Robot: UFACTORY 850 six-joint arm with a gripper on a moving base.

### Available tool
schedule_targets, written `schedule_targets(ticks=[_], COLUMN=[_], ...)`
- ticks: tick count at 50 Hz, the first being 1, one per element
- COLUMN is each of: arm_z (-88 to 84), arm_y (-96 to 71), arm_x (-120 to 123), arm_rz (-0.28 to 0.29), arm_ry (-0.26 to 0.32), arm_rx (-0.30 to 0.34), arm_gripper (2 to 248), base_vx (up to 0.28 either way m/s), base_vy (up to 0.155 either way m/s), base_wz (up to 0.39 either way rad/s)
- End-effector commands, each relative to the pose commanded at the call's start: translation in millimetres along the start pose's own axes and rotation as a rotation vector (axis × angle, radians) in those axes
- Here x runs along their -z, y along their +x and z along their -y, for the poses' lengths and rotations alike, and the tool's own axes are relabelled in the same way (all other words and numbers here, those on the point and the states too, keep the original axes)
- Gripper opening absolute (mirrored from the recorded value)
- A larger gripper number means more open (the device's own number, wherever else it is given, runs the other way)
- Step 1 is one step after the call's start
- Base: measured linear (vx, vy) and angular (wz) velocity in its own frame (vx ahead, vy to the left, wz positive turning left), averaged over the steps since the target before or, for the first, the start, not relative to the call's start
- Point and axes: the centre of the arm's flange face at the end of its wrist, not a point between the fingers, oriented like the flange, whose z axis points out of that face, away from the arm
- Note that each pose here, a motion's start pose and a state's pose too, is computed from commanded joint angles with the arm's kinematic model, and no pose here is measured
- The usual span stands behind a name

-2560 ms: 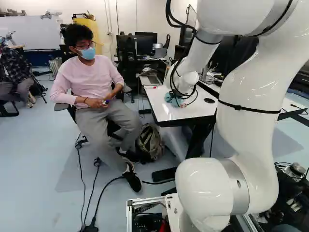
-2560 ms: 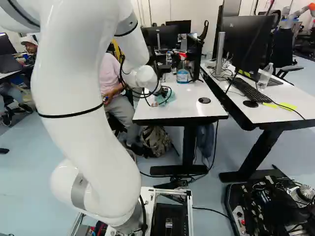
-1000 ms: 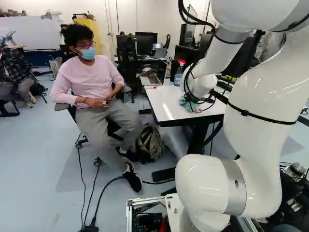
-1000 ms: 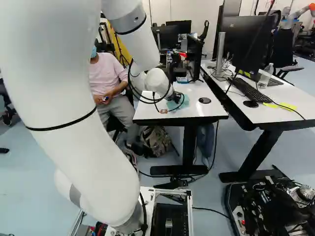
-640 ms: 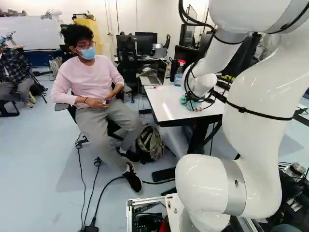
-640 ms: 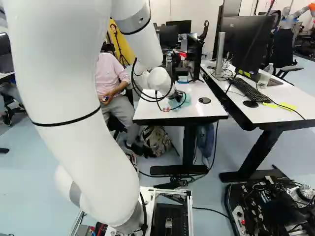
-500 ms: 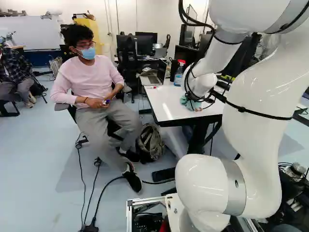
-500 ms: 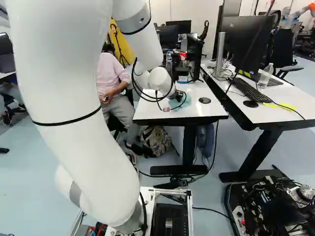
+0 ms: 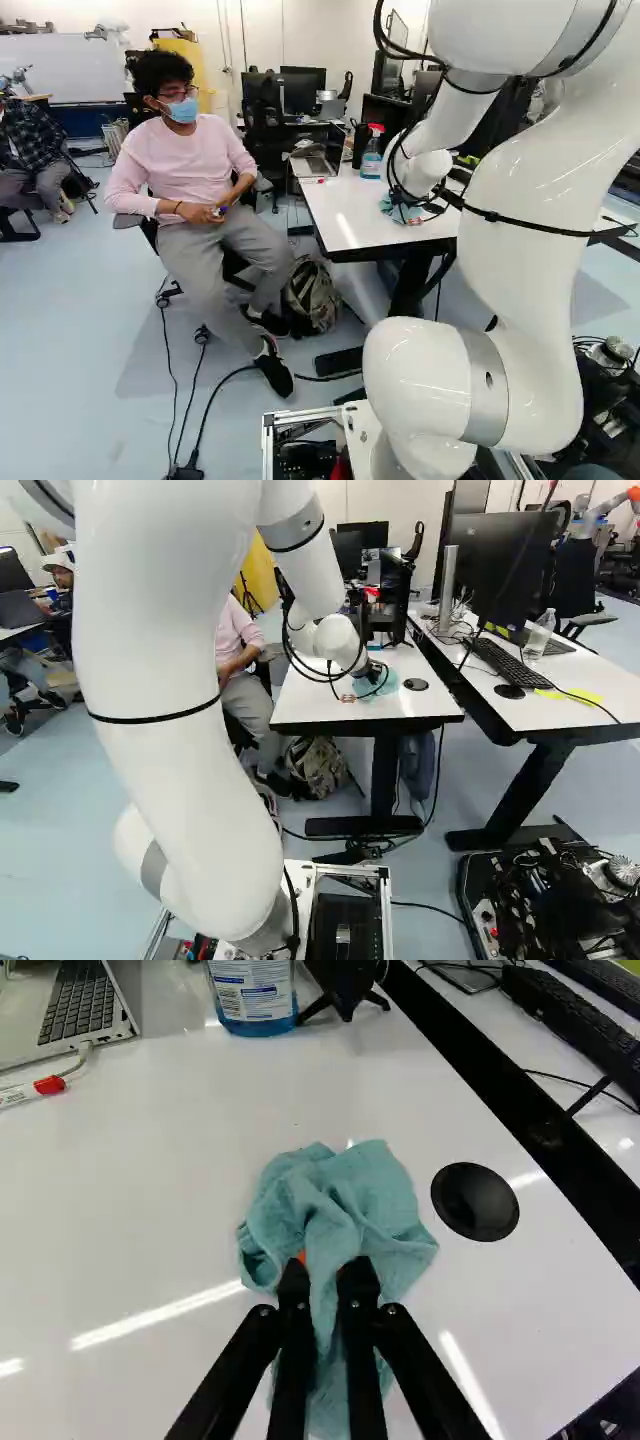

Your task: Clean the table with the green towel

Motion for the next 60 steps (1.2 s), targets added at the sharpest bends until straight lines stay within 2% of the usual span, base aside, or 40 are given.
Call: schedule_targets(ticks=[21,49,60], arm_z=[-0.3,4.8,2.1], arm_y=[10.1,10.8,9.4], arm_x=[21,54,70], arm_rz=[-0.026,0.066,0.067], arm_ry=[-0.002,0.002,-0.004], arm_rx=[0.001,0.009,0.005], arm_gripper=[37,37,37], base_vx=[0.000,0.000,0.000], base_vy=[0.000,0.000,0.000], base_wz=[0.000,0.000,0.000])
